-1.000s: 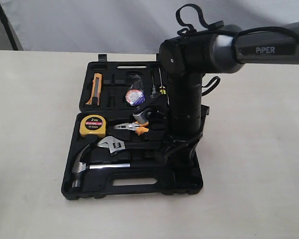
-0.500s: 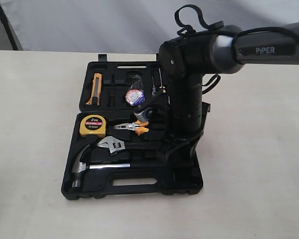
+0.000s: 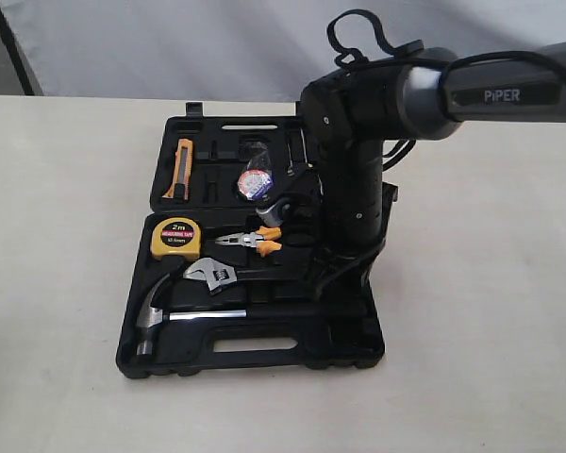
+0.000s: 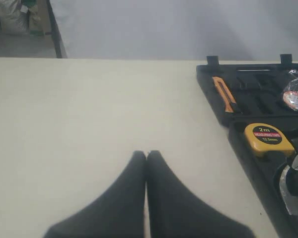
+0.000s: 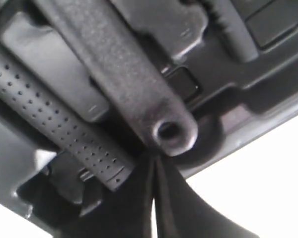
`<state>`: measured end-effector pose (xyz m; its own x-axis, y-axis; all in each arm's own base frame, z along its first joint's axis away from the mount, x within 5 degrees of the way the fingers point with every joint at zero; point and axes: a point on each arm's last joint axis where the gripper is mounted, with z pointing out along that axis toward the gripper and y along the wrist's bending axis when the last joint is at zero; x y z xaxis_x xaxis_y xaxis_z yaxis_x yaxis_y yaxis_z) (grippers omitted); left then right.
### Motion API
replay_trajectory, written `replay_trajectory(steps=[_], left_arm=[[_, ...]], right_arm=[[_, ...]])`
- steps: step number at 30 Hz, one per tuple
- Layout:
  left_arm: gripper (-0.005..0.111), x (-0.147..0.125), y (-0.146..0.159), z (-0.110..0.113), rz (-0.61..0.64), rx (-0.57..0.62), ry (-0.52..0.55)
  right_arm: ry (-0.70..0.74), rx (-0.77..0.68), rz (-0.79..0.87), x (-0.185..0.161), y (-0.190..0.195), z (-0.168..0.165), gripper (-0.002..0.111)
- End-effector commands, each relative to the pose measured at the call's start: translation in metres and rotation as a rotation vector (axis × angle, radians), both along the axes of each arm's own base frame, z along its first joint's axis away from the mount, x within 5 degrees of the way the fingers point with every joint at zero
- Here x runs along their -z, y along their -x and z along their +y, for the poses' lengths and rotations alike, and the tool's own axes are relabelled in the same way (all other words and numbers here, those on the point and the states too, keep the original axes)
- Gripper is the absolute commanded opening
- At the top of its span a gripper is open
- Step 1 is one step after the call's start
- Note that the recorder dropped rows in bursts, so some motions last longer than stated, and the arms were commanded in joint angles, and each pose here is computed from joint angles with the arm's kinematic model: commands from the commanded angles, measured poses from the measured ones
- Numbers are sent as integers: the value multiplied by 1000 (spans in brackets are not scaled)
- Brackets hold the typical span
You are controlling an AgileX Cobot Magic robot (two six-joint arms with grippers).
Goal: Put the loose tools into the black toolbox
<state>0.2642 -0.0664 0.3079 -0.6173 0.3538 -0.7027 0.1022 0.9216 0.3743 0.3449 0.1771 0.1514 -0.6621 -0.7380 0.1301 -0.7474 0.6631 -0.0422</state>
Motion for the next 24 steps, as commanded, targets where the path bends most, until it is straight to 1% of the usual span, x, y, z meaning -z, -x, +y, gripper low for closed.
replay_trajectory(steps=[1,2,3,5,7,9,10,11,12,14,15,16,18,19,21,23,24], left_arm=[[1,1,2,0,-5,-1,27],[1,1,2,0,-5,-1,27],[1,1,2,0,-5,-1,27],[1,1,2,0,-5,-1,27],[1,1,2,0,-5,-1,27],[1,1,2,0,-5,-1,27],[1,1,2,0,-5,-1,27],[1,1,2,0,-5,-1,27],[1,1,2,0,-5,-1,27],[1,1,2,0,-5,-1,27],[1,1,2,0,-5,-1,27],[1,1,2,0,-5,-1,27],[1,1,2,0,-5,-1,27],[1,1,2,0,-5,-1,27],[1,1,2,0,-5,-1,27],[1,1,2,0,-5,-1,27],[1,1,2,0,-5,-1,27]], right_arm=[[-69,38,-15,-21,-2,7,-1],[-143,59,-52,-39,-5,14,-1],[-180,73,-83,-49,-8,17,-1],[-216,103,-132,-63,-14,20,-1],[-229,116,-158,-68,-18,21,-1],[-215,123,-126,-52,-18,22,-1],[-205,139,-70,-28,-18,24,-1],[-195,141,-48,-14,-19,25,-1],[-174,146,-20,10,-21,26,-1],[-155,160,11,27,-23,27,-1],[-153,155,11,27,-23,29,-1],[-159,151,-6,21,-24,29,-1],[-198,142,-79,-8,-32,33,-1],[-213,143,-103,-17,-34,34,-1],[-289,171,-134,-37,-37,40,-1],[-400,223,-124,-43,-37,50,-1],[-432,244,-114,-40,-37,53,-1]])
